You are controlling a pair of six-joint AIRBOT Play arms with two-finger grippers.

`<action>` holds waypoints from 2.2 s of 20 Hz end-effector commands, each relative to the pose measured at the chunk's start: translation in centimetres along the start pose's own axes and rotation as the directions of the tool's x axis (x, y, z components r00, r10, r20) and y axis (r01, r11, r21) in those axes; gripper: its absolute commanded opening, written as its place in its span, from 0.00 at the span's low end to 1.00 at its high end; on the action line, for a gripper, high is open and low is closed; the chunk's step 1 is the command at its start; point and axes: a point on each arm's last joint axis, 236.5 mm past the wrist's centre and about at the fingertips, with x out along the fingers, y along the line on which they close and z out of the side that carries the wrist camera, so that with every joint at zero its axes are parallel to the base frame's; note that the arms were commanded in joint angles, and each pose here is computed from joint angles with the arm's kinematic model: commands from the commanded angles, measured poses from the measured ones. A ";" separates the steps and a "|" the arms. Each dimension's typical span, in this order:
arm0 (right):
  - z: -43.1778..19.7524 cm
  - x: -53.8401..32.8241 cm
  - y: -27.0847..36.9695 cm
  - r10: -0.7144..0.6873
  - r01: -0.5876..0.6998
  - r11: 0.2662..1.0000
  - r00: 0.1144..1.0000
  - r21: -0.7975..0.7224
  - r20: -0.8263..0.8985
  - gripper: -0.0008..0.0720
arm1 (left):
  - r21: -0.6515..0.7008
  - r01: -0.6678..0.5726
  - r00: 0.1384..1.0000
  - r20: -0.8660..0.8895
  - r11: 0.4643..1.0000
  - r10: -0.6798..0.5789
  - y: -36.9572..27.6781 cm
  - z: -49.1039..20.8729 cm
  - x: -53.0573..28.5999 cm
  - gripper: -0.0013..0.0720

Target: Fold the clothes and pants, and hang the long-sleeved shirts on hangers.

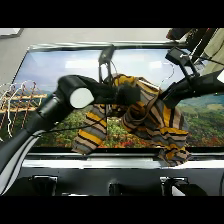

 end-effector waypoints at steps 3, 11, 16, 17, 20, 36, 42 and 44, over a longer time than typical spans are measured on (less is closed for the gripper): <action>0.1 -1.4 0.0 -0.041 0.041 0.999 0.999 -0.022 0.012 0.04 | 0.031 -0.038 0.997 -0.069 0.999 0.040 1.0 -1.9 1.8 0.42; 0.0 -1.4 0.9 -0.005 0.007 0.975 1.000 -0.220 0.009 0.04 | 0.306 -0.153 0.988 0.056 0.940 0.143 7.3 5.1 -10.9 0.97; -0.3 -0.8 2.2 0.069 -0.064 0.860 0.998 -0.507 -0.007 0.04 | 0.596 -0.124 0.962 -0.125 0.793 0.245 10.3 1.1 -11.7 0.97; -0.5 -0.7 2.5 0.086 -0.082 0.845 0.996 -0.529 -0.016 0.04 | 0.652 -0.101 0.958 -0.140 0.752 0.250 10.6 0.7 -11.4 0.97; -0.2 -0.7 3.1 0.116 -0.101 0.831 0.993 -0.547 -0.008 0.04 | 0.739 -0.051 0.951 -0.169 0.672 0.258 11.3 -0.1 -10.6 0.97; 0.3 -1.0 5.1 0.200 -0.156 0.811 0.980 -0.564 0.017 0.04 | 0.813 0.119 0.958 -0.244 0.570 0.148 11.9 -1.7 -4.6 0.08; 1.2 -1.4 2.2 0.058 -0.028 0.908 0.997 -0.418 0.060 0.59 | 0.840 0.119 0.964 -0.226 0.529 0.143 11.5 -1.3 -5.3 0.05; 0.7 -2.5 1.4 -0.012 0.030 0.926 0.999 -0.377 0.049 0.59 | 0.845 0.111 0.967 -0.213 0.523 0.140 11.2 -1.1 -5.8 0.05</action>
